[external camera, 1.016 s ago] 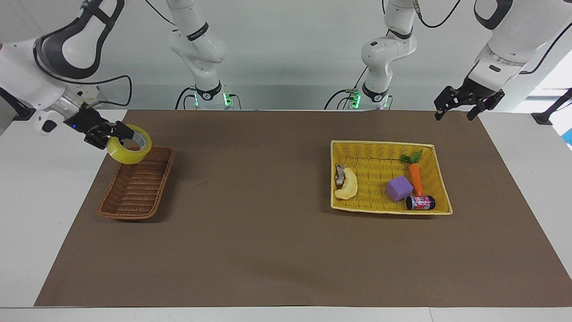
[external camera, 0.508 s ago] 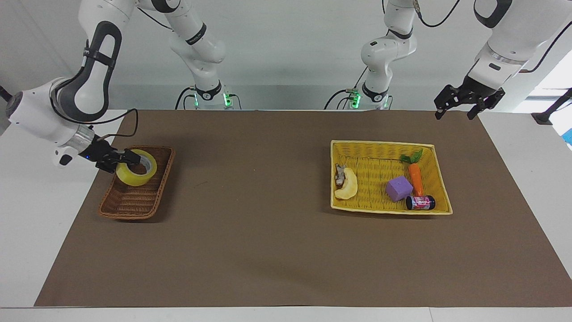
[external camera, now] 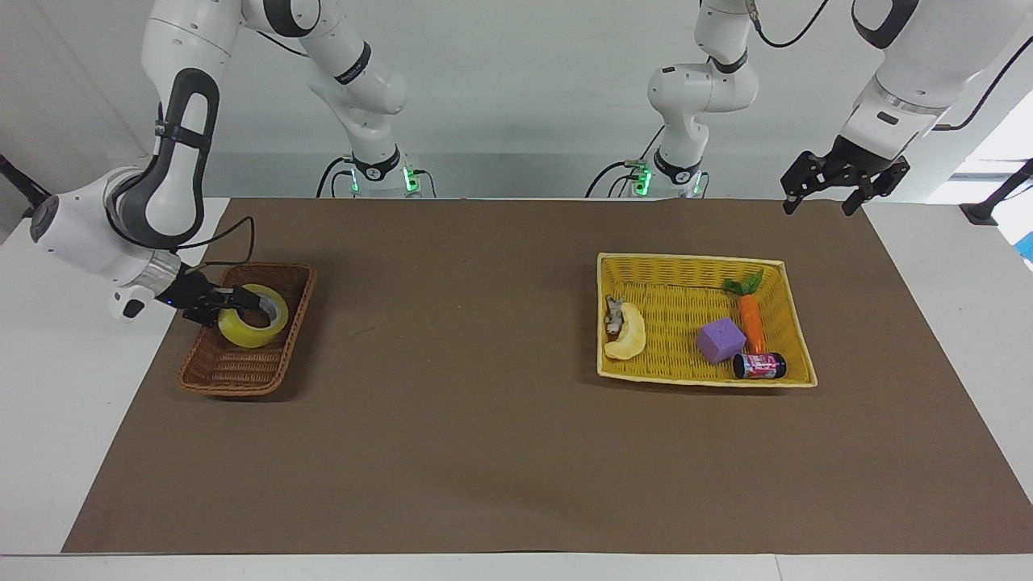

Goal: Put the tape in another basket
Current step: 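Release the tape in the wicker basket and raise the right gripper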

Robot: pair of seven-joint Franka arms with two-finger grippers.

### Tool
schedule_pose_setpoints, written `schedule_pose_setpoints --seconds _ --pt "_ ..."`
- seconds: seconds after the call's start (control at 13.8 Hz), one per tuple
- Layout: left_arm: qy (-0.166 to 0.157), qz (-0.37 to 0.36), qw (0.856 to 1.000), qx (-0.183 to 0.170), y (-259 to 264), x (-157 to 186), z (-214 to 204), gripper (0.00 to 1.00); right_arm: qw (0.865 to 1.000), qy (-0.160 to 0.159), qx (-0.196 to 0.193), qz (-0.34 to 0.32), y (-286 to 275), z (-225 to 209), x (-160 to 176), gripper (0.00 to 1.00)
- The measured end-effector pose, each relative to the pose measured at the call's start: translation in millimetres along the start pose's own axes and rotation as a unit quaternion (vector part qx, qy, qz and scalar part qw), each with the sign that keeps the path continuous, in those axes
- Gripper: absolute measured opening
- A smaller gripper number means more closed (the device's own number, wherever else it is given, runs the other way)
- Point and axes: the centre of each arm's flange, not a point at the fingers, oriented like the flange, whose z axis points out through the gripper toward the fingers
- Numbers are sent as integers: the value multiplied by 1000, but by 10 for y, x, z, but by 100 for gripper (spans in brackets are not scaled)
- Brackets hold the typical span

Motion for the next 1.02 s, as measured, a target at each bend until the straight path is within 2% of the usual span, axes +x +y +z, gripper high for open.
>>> schedule_pose_setpoints --seconds 0.22,0.36,0.58,0.87,0.94,1.02 --pt "0 -8 1000 -1 -83 -2 -3 100 1000 -2 0 0 2 40 14 0" --pt "1 -9 1000 -1 -95 -5 -6 100 1000 -2 0 -1 -9 44 20 18" --pt "1 -9 1000 -1 -94 -5 -8 100 1000 2 -2 -3 -13 14 38 50" --pt "1 -8 1000 -1 -94 -6 -10 100 999 30 -21 -9 -64 -256 195 94" --pt "1 -8 1000 -1 -94 -7 -10 100 999 38 -27 -4 -132 -354 273 100" --pt "1 -8 1000 -1 -93 -7 -10 100 998 47 -32 5 -233 -449 366 100"
